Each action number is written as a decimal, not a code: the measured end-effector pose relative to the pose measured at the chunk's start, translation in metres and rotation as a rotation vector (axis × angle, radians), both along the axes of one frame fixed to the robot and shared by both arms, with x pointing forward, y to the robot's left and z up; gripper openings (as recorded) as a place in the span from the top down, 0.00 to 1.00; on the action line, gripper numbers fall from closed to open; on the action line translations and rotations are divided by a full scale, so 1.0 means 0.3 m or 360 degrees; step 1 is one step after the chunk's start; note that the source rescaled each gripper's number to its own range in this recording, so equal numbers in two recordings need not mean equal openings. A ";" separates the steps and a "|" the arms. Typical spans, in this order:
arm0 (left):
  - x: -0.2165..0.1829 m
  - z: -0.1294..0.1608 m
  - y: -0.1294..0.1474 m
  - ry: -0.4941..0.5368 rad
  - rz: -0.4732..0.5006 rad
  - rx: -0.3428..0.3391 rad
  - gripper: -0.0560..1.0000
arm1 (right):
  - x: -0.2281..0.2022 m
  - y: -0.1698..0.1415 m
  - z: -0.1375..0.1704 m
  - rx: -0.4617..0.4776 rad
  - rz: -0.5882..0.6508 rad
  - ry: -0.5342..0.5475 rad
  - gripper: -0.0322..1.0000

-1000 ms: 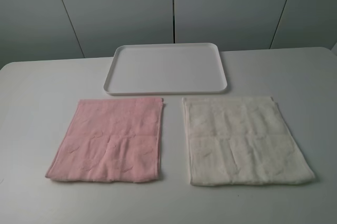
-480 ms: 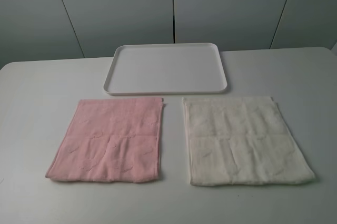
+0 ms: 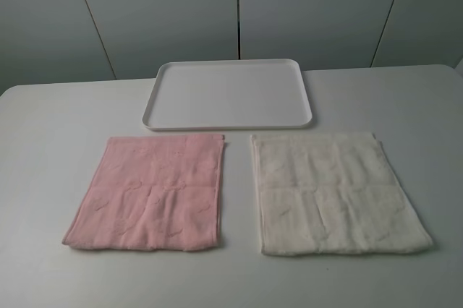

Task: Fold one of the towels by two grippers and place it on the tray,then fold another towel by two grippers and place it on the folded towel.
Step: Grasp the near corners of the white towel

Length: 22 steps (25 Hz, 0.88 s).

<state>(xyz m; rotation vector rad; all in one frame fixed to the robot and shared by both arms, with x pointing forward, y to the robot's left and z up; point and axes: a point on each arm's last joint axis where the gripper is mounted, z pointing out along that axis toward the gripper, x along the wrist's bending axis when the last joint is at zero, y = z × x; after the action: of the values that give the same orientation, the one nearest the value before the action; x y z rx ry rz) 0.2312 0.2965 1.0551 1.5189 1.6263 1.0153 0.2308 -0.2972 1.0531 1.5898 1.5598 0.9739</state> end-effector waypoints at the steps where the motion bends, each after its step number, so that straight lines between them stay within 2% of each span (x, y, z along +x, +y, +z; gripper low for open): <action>1: 0.000 0.000 0.000 0.0000 0.0000 0.0000 0.00 | 0.000 0.000 0.000 0.0000 0.0000 0.0000 0.00; 22: 0.000 0.000 -0.002 -0.0002 -0.0014 -0.0012 0.00 | 0.000 0.002 0.000 0.0008 0.0006 0.0000 0.00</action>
<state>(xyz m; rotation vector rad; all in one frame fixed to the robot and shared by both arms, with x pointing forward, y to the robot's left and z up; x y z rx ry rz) 0.2312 0.2958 1.0551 1.5192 1.6196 1.0042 0.2307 -0.2966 1.0531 1.5911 1.5619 0.9806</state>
